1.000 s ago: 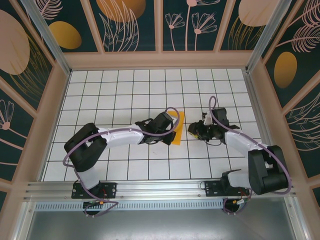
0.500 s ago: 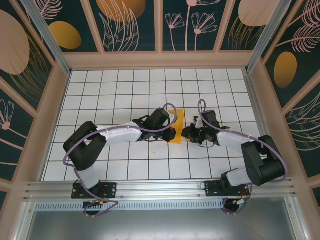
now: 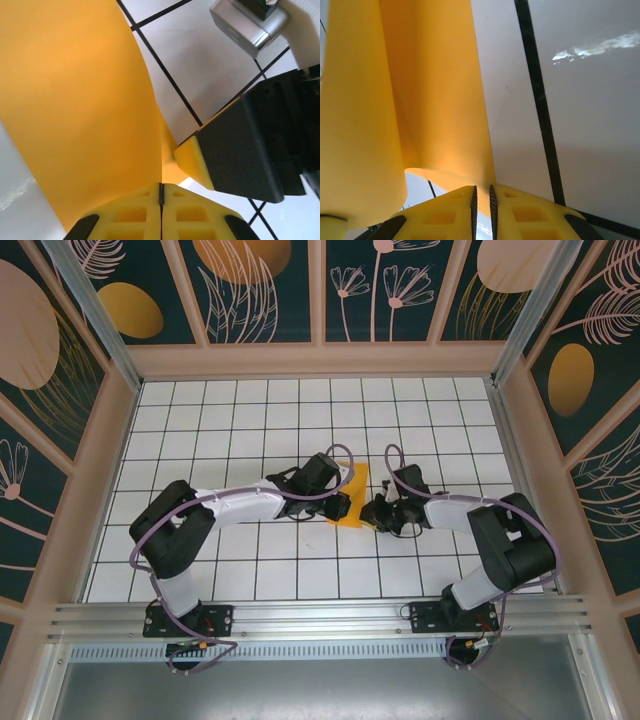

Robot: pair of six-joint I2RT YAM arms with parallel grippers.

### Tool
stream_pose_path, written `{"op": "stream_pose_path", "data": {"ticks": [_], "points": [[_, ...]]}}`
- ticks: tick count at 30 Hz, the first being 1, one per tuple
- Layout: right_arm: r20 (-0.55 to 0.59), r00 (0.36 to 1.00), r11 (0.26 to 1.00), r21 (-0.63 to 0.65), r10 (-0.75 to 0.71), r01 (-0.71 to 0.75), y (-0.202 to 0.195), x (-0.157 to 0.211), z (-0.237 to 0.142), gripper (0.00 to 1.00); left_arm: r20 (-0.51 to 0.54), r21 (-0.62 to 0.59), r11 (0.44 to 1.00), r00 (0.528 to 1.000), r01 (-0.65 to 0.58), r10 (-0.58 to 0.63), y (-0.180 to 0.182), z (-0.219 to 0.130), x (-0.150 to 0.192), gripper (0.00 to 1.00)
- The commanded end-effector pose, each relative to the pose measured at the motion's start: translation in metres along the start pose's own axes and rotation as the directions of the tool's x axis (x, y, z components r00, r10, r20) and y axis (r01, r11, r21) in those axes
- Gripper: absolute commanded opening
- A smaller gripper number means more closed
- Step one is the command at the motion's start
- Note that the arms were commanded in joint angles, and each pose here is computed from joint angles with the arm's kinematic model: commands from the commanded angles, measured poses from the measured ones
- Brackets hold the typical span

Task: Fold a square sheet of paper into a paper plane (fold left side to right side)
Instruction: Fold the triangle a second time at the center of the table.

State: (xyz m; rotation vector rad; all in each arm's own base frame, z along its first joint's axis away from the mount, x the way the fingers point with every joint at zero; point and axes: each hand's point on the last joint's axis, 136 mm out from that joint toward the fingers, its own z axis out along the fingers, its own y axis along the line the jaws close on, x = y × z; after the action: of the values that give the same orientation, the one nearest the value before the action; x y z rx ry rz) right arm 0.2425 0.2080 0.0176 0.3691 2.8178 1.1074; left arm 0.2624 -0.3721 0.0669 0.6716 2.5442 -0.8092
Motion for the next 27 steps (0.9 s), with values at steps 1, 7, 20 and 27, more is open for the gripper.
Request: {"op": "stream_pose_path", "data": {"ticks": [1,7,20,27], "points": [[0.002,1.000,0.998,0.057,0.003,-0.003,-0.006,-0.002,0.004,0.18,-0.039,-0.087,0.996,0.999,-0.028,0.024,0.020,0.003,0.004,0.08],[-0.008,1.000,0.992,0.127,0.008,-0.007,-0.019,0.001,0.006,0.18,-0.047,-0.151,0.987,0.998,-0.055,0.048,0.033,0.000,0.001,0.08],[-0.028,1.000,0.985,0.174,0.012,-0.007,-0.029,0.008,0.009,0.17,-0.063,-0.231,0.969,0.995,-0.091,0.078,0.051,0.004,-0.006,0.08],[-0.034,0.999,0.983,0.181,0.012,-0.005,-0.031,0.009,0.010,0.17,-0.072,-0.261,0.960,0.993,-0.105,0.089,0.059,0.010,-0.008,0.09]]}}
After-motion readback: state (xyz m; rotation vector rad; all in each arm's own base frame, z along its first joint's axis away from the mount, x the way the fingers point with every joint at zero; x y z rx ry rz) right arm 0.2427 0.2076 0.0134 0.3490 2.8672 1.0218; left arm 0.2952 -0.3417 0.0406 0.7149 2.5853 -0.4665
